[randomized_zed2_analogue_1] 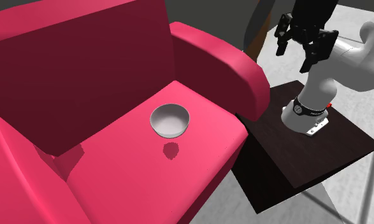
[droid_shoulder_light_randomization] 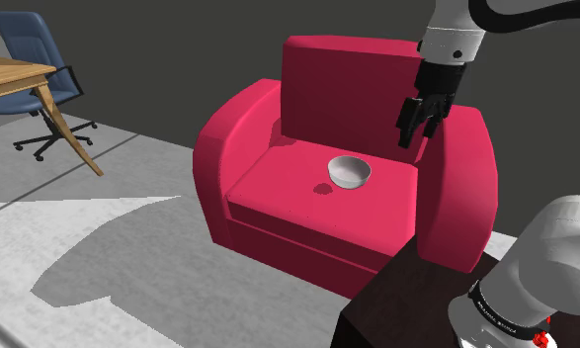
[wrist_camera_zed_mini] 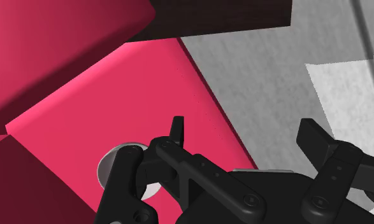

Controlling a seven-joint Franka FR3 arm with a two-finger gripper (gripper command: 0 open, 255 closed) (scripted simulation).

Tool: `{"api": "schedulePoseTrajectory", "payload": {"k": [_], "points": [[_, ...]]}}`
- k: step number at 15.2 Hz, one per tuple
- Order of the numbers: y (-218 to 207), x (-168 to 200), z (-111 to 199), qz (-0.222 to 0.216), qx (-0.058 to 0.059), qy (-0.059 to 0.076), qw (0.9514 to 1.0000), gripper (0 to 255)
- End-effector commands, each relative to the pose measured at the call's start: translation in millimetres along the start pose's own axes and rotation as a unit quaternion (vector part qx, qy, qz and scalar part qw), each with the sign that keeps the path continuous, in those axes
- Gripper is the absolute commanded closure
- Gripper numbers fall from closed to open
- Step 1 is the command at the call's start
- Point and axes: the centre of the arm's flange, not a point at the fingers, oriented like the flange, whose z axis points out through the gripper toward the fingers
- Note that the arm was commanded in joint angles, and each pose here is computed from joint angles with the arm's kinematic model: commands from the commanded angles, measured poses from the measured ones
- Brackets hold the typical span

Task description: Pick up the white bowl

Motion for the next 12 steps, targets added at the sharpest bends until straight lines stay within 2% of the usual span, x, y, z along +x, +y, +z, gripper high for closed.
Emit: {"api": "schedulePoseTrajectory", "payload": {"k": [1,12], "points": [[0,0,0,0.0,0.0,0.0,1.0,0],[30,108,89,0.023,-0.008,0.005,0.9997,0]]}}
